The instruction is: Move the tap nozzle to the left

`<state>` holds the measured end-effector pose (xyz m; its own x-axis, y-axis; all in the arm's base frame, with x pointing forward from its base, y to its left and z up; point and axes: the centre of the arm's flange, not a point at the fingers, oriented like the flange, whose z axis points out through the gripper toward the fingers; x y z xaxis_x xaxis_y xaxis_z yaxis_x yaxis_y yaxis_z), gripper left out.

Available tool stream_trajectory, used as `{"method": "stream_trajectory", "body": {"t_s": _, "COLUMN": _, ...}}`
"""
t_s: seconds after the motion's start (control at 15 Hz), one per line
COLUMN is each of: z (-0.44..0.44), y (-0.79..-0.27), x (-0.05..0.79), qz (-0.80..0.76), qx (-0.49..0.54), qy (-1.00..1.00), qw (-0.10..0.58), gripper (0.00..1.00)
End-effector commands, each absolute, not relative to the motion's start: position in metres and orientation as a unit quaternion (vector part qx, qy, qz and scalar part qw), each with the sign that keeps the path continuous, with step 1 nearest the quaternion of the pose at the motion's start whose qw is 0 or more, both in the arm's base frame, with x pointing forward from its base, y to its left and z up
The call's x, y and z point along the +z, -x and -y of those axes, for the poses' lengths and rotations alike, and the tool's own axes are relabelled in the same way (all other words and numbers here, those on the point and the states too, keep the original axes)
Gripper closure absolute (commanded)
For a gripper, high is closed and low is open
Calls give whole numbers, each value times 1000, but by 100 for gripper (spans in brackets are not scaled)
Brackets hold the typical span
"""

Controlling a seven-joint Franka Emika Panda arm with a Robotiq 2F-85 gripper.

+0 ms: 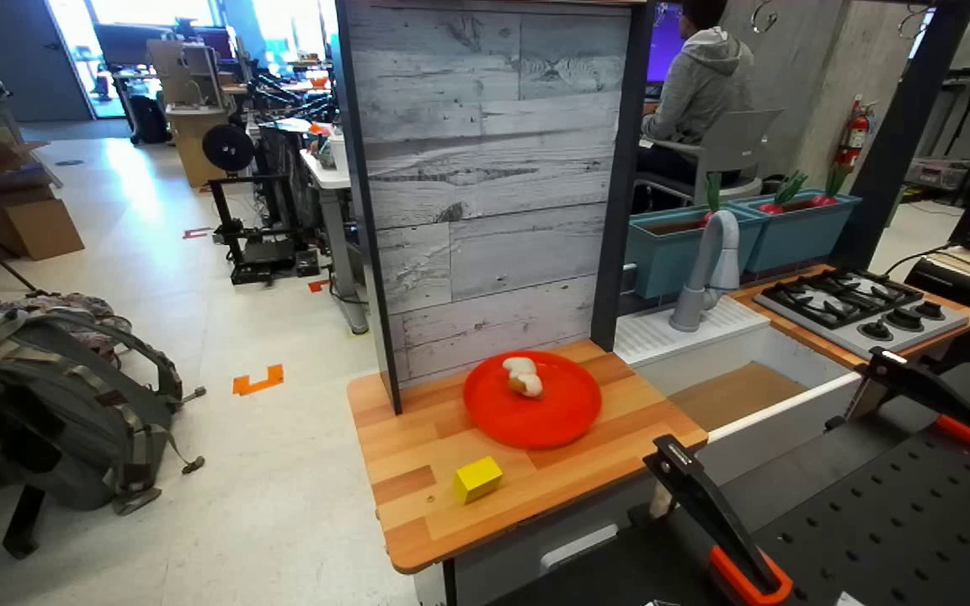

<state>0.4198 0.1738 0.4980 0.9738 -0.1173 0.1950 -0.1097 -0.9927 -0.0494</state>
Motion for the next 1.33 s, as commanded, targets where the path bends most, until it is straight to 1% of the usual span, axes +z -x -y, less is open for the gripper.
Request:
{"method": "stream_trajectory", "body": {"t_s": 0.0, "z": -174, "y": -420, "x": 498, "qz": -57, "qx": -99, "qy": 993, "qw": 19, "gripper": 0}}
{"method": "stream_trajectory", "body": {"t_s": 0.13, "z": -164, "y": -430, "x": 492, "qz": -62, "qx": -120, "qy": 991, "qw": 10, "gripper": 0}}
{"method": "stream_trajectory", "body": {"t_s": 0.47, "z": -120, "y": -477, "x": 476, "qz": -90, "qx": -135, "qy": 986, "qw": 37, "gripper": 0}}
{"method": "stream_trajectory", "body": {"t_s": 0.73, "z": -69, "y": -511, "x": 444, "qz": -126, "qx": -141, "qy": 981, "qw": 36, "gripper": 0}}
{"method": "stream_trajectory", "body": {"t_s": 1.27, "z": 35, "y": -547, "x": 367, "qz": -185, "qx": -119, "qy": 975, "qw": 23, "gripper": 0}}
